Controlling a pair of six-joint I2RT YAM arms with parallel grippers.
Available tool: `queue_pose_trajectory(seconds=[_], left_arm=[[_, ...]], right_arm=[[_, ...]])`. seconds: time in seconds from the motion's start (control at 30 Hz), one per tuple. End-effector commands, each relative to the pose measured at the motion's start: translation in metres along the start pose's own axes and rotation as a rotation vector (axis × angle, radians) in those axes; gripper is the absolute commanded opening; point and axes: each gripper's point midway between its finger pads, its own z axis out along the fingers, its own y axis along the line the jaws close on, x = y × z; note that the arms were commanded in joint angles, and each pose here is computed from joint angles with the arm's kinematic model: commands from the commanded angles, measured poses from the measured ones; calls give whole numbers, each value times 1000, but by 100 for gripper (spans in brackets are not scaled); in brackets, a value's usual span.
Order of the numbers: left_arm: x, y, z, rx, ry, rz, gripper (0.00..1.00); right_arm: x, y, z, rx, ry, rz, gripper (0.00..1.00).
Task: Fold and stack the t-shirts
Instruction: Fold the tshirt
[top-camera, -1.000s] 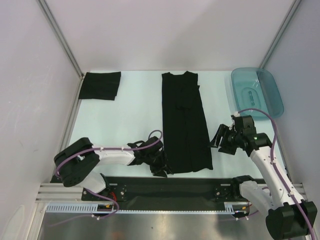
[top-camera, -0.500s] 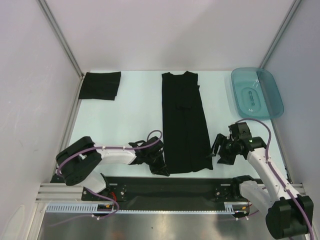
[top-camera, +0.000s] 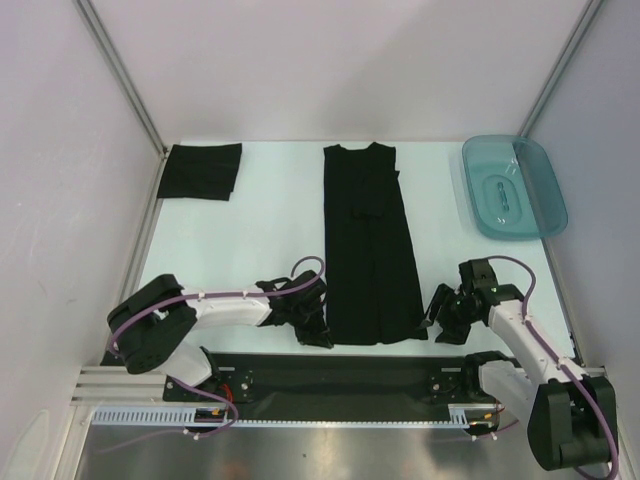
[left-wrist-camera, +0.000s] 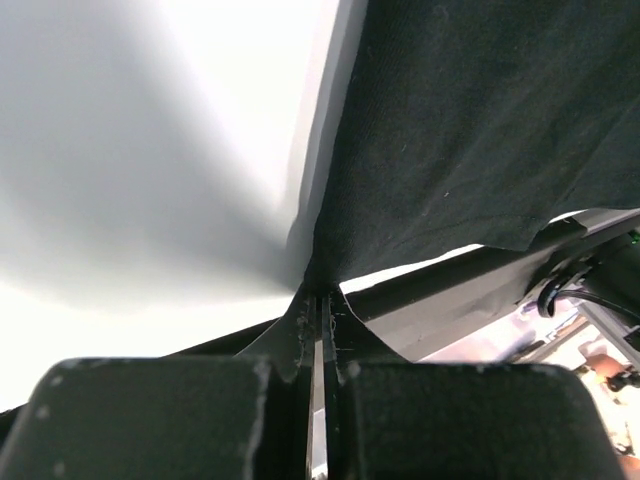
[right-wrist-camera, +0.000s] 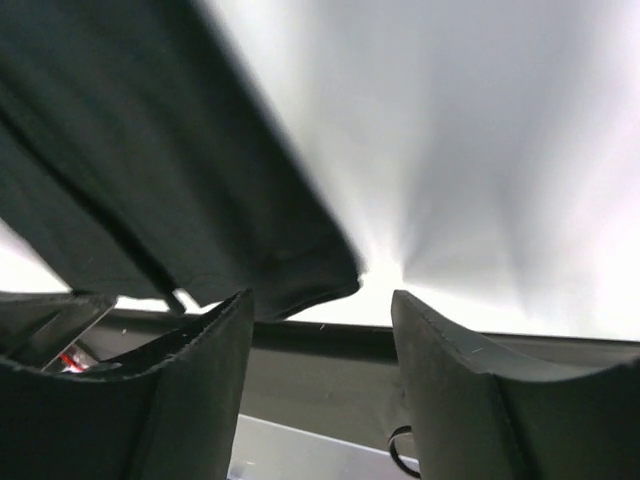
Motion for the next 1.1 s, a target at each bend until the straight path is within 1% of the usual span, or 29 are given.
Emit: queue_pose_trajectory(seconds=[0.0,0.07,0.1,0.13,0.17,0.2,0.23,0.27,0.37,0.5,0.63,0.73,0.77,0.83,0.87,1.0,1.03,1.07], left_arm=[[-12,25,0,-109,-64,40,0],[-11,21,1,-91,-57,53,1],[-10,20,1,-90,-45,61,7],[-9,20,1,-96,-42,63,16],[-10,17,0,-93,-43,67,34],[-10,16,-2,-87,-44,72,40],[-10,13,-5,-76,-53,77,51],[-10,16,-7,-88,-53,76,55],[-11,20,-10,-96,-66,86,62],[-14,23,-3,-110,-38,87,60],[-9,25,5,-117,2,95,57],[-11,20,8,-90,6,107,52],[-11,16,8,-80,6,112,48],[-11,15,8,-79,10,120,44],[-12,16,8,-85,6,121,42],[-8,20,9,-84,21,116,34],[-8,20,9,-80,20,118,29],[-7,21,10,-84,24,115,26]], right_arm=[[-12,-4,8,16,-38,33,64],[-12,-4,13,11,-29,34,64],[-12,-7,15,22,-28,34,64],[-14,-6,16,18,-33,34,64],[-14,-5,17,12,-33,35,64],[-14,-6,18,18,-30,38,63],[-14,-8,18,25,-34,43,63],[-15,-9,19,30,-39,46,62],[-16,-8,19,28,-47,49,60],[-18,-9,20,39,-55,61,56],[-16,-10,20,53,-41,44,55],[-15,-10,20,56,-49,35,55],[-15,-10,20,60,-50,28,55],[-13,-10,20,68,-45,26,54],[-12,-11,20,72,-39,20,50],[-12,-10,21,78,-36,20,43],[-12,-10,21,79,-35,22,40],[-12,-10,21,79,-35,22,38]])
